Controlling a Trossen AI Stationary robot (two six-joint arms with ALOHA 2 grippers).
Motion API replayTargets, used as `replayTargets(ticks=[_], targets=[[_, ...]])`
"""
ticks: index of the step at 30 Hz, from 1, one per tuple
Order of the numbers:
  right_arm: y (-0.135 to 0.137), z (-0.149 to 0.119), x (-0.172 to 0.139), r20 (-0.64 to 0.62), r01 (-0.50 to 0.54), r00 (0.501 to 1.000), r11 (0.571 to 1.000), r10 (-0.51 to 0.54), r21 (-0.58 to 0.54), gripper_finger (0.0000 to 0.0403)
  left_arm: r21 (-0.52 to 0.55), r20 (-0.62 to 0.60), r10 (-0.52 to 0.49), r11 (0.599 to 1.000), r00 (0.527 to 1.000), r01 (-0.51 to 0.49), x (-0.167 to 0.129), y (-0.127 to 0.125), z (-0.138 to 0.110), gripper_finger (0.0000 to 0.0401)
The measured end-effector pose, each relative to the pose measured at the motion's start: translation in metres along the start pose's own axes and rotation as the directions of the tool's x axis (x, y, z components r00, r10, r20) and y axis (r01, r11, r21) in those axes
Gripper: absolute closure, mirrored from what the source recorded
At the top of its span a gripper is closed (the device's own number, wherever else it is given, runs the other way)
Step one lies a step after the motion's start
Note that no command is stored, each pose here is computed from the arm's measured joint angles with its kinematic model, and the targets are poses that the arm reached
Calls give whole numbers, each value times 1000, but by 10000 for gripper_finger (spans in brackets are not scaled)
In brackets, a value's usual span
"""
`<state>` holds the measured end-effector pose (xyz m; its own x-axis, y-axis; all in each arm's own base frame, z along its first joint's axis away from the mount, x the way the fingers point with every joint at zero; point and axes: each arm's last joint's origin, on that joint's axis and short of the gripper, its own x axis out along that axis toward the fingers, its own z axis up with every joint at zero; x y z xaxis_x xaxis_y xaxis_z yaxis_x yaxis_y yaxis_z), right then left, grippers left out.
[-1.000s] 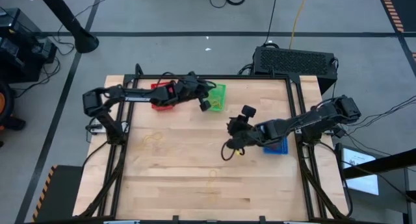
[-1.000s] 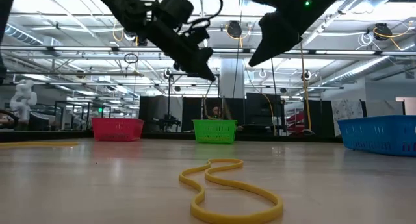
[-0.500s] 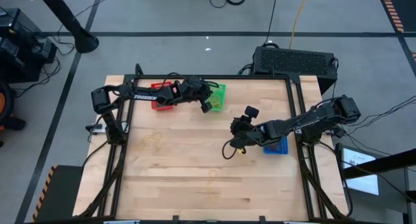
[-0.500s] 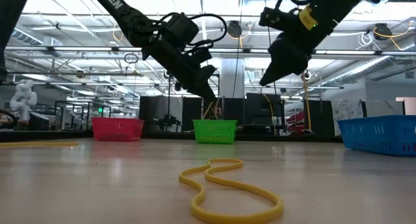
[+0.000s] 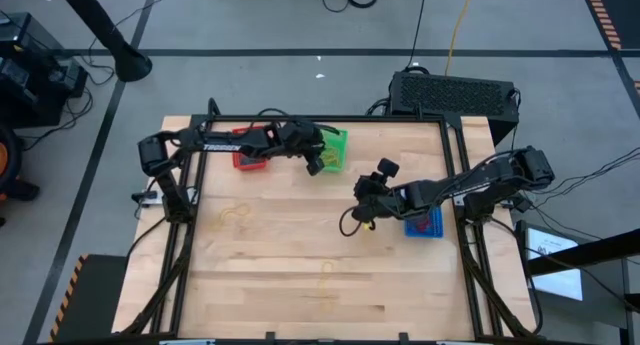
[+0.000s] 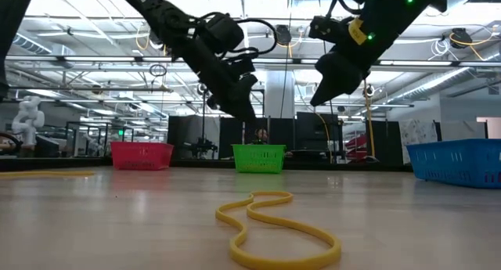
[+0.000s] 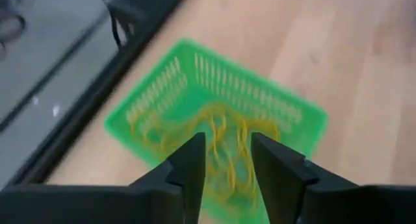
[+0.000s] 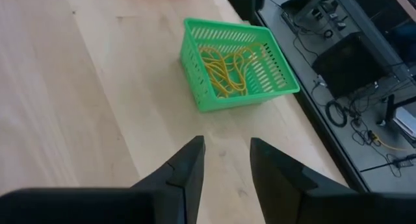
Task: Sort rubber bands into baskets
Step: Put the yellow rubber band into the green bin
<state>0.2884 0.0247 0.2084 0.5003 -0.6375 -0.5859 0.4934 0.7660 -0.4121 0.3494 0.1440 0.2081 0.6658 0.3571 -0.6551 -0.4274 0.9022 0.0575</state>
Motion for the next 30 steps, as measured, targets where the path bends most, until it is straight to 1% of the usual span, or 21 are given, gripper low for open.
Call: replayTargets(ticks=[2, 4, 8, 9, 11, 12, 14, 15, 17, 20, 24, 25, 27, 30], targets=[[0, 0, 0, -1, -3, 1000, 1000, 3, 0, 287, 14, -79, -17, 1000, 997, 18, -12, 0, 3, 266], [1, 0, -1, 0, -6, 1000, 1000, 6, -2, 287, 41, -138, -56, 997, 989, 62, -27, -3, 8, 265], [2, 0, -2, 1, -14, 1000, 1000, 14, -4, 287, 86, -321, -121, 984, 939, 156, -63, -14, 1, 264], [2, 0, -2, 2, -18, 1000, 1000, 18, -3, 287, 106, -373, -135, 977, 918, 186, -73, -18, -3, 264], [4, 1, -2, 7, -49, 999, 999, 48, 7, 287, 112, -475, -168, 962, 864, 249, -95, -25, -12, 264], [4, 2, -2, 9, -71, 997, 997, 70, 13, 287, 106, -513, -193, 953, 836, 285, -104, -30, -16, 264], [6, 3, -2, 10, -115, 993, 993, 114, 23, 287, 60, -605, -232, 941, 762, 333, -123, -40, -29, 264], [7, 4, -2, 14, -134, 991, 991, 134, 27, 287, 36, -640, -235, 942, 732, 334, -131, -44, -36, 264], [8, 5, -2, 25, -168, 986, 985, 167, 33, 287, 8, -669, -235, 947, 705, 322, -142, -54, -49, 264], [9, 7, -3, 34, -189, 982, 981, 188, 40, 287, 7, -720, -209, 951, 661, 308, -152, -67, -75, 264], [9, 8, -3, 41, -195, 980, 979, 193, 54, 287, 43, -788, -154, 952, 596, 303, -150, -76, -111, 264], [9, 8, -3, 44, -198, 980, 979, 196, 56, 287, 50, -797, -135, 956, 589, 287, -148, -76, -119, 264], [10, 10, -3, 58, -216, 975, 974, 213, 66, 287, 65, -825, -101, 960, 557, 271, -144, -75, -135, 264], [10, 11, -3, 66, -219, 974, 973, 215, 66, 287, 89, -852, -44, 969, 522, 229, -138, -70, -154, 264]])
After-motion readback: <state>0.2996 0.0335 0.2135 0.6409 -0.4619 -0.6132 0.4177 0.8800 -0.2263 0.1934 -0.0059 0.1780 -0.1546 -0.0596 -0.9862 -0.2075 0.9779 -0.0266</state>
